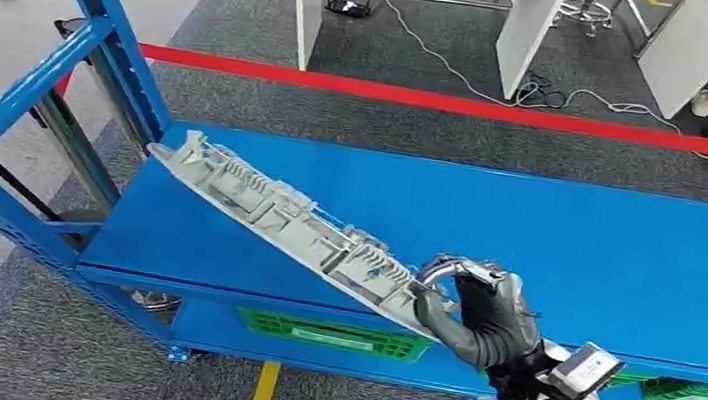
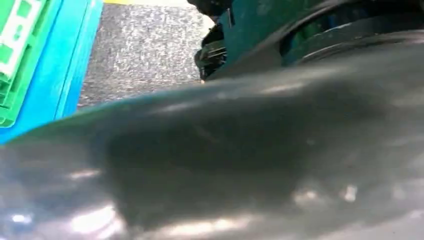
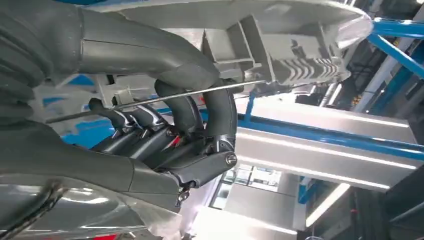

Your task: Take the parts from the cabinet and place them on the table.

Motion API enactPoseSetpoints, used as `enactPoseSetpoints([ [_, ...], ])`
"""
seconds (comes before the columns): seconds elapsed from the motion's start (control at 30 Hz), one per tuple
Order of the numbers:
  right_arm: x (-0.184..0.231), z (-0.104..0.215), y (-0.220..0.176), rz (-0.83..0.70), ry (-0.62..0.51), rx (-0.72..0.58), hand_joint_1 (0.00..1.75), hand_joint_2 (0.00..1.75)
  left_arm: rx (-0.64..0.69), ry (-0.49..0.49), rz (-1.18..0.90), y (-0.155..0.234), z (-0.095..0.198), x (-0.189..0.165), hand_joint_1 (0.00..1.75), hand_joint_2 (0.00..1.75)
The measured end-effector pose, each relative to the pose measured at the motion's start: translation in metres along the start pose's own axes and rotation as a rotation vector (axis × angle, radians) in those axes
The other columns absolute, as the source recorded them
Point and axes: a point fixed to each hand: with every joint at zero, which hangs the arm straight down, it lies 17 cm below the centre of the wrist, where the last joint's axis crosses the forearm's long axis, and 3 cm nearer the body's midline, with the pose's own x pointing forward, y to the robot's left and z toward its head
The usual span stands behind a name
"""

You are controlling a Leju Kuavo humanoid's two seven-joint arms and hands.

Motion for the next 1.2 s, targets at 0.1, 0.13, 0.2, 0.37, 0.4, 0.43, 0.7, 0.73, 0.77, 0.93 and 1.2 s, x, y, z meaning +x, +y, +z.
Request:
enactPoseSetpoints([
  [0.1,-0.003,0.005,-0.001,0.002,0.014,-0.008,1.75,1.75,0.001,0.002,0.009,-0.001,0.000,-0.001,0.00,0.00],
  [0.13,-0.003,0.005,-0.002,0.002,0.014,-0.008,1.75,1.75,0.001,0.003,0.011,-0.001,0.001,-0.001,0.00,0.00],
  [0.2,-0.001,0.005,-0.003,0.003,0.009,-0.008,1.75,1.75,0.008,0.002,0.012,0.002,0.000,-0.001,0.00,0.00],
  [0.37,-0.001,0.010,-0.002,-0.009,0.013,-0.017,1.75,1.75,0.008,0.009,0.022,0.002,0.002,-0.003,0.00,0.00],
  [0.4,0.001,0.010,-0.002,-0.010,0.009,-0.016,1.75,1.75,0.008,0.009,0.023,0.002,0.001,-0.003,0.00,0.00],
  [0.43,0.003,0.010,-0.001,-0.014,0.002,-0.015,1.75,1.75,0.006,0.007,0.025,0.001,0.001,-0.002,0.00,0.00],
  [0.7,0.007,0.013,0.001,-0.025,-0.006,-0.010,1.75,1.75,0.006,0.003,0.031,0.002,0.000,0.000,0.00,0.00],
  [0.73,0.007,0.014,0.001,-0.026,-0.006,-0.009,1.75,1.75,0.003,0.000,0.030,0.001,-0.001,0.002,0.00,0.00],
  [0.77,0.007,0.014,0.001,-0.026,-0.004,-0.009,1.75,1.75,0.000,-0.003,0.032,0.000,-0.002,0.003,0.00,0.00],
  [0.93,0.009,0.015,0.004,-0.019,-0.011,-0.003,1.75,1.75,-0.002,0.001,0.032,-0.002,0.000,0.001,0.00,0.00],
  [1.2,0.008,0.015,0.004,-0.013,-0.008,0.000,1.75,1.75,-0.010,0.002,0.033,-0.006,-0.001,0.001,0.00,0.00],
])
